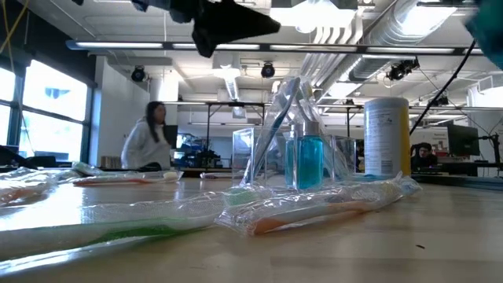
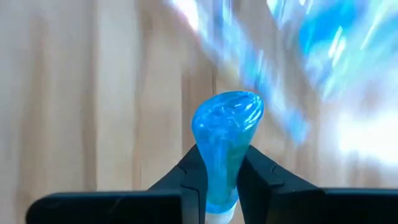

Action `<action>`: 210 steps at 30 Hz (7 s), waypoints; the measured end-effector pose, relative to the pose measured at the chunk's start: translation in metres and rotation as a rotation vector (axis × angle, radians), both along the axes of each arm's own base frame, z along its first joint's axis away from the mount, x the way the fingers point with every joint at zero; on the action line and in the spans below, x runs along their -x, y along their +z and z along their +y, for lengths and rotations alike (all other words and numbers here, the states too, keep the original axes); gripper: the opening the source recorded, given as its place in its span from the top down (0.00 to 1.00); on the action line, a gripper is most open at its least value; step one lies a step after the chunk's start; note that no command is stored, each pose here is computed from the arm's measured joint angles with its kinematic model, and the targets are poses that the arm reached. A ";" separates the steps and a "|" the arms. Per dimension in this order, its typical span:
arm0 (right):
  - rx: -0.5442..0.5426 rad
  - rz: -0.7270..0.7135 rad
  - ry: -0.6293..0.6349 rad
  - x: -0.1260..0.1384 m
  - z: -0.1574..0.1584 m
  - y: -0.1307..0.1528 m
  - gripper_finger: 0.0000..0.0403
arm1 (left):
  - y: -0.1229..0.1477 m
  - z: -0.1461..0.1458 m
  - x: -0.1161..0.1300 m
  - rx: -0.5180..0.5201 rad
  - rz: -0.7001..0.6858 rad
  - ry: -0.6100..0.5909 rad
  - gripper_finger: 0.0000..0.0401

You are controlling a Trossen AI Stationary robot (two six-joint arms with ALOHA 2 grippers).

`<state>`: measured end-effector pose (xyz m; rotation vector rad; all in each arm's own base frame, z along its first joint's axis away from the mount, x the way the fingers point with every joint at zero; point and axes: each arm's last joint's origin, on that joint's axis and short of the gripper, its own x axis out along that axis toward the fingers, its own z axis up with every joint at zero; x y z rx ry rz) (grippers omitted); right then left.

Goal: Pick & Place toothbrushing station
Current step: Put the blue mouthwash into the transparent organizer

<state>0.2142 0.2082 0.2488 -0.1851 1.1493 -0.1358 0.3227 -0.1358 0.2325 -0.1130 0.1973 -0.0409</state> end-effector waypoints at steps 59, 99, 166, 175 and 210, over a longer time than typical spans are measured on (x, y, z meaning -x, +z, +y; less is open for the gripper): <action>0.211 -0.772 0.503 -0.055 0.043 0.078 0.88 | 0.018 -0.031 -0.047 -0.111 -0.402 -0.354 0.42; 0.266 -0.817 0.306 0.057 0.095 0.059 0.30 | 0.051 -0.019 -0.043 -0.106 0.114 -0.043 0.77; 0.201 -0.721 0.277 0.083 0.086 0.034 0.30 | 0.043 0.037 -0.087 -1.080 1.233 0.256 0.77; 0.200 -0.721 0.277 0.083 0.086 0.034 0.30 | 0.043 0.038 -0.087 -1.094 1.234 0.253 0.77; 0.160 -0.690 0.271 0.082 0.085 0.033 0.30 | 0.000 0.007 -0.123 -1.908 1.304 -0.101 0.77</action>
